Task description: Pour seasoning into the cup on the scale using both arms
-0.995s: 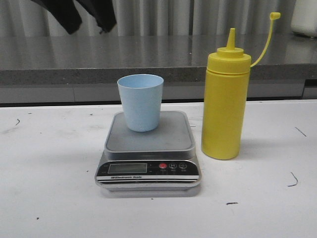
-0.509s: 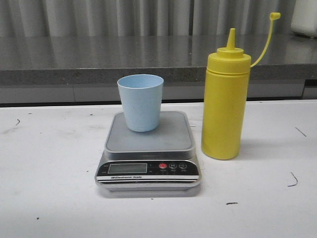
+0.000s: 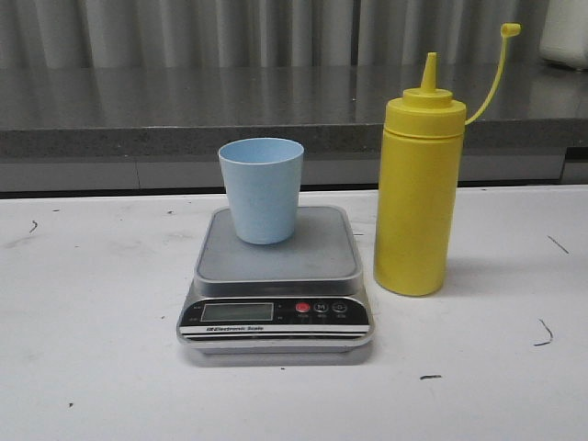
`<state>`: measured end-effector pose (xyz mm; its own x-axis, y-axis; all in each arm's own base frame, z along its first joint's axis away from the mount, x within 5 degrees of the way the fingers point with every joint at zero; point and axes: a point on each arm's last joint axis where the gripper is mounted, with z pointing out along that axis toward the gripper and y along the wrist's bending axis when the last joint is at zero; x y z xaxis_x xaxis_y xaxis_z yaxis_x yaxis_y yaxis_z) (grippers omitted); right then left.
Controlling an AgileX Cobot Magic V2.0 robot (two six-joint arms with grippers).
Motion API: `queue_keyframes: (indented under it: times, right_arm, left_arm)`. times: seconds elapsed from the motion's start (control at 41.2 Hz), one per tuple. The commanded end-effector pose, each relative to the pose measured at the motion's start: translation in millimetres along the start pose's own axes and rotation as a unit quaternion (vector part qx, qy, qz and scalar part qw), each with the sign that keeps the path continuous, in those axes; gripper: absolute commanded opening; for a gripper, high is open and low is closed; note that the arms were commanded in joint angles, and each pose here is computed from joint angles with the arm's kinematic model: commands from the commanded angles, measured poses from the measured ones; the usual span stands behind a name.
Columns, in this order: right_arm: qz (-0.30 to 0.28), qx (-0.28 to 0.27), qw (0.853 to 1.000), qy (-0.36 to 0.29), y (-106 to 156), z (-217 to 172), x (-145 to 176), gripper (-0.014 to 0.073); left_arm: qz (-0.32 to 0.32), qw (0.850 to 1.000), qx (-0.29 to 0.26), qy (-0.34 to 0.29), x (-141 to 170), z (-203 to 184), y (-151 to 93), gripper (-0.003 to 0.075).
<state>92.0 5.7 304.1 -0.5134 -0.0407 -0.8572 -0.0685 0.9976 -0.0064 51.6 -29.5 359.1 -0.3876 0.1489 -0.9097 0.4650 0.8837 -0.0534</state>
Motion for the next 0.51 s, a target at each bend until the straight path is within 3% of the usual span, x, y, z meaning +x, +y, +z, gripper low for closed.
queue_keyframes:
  times: [0.0,0.485]
  right_arm:
    - [-0.009,0.007,0.999,-0.039,-1.3,-2.9,-12.7,0.046]
    - [-0.009,0.007,0.999,-0.039,-1.3,-2.9,-12.7,0.046]
  left_arm:
    - [-0.003,0.998,0.005,-0.058,-7.5,-10.7,-1.0,0.0439]
    - [-0.003,0.998,0.005,-0.063,-6.7,-13.3,-1.0,0.0439]
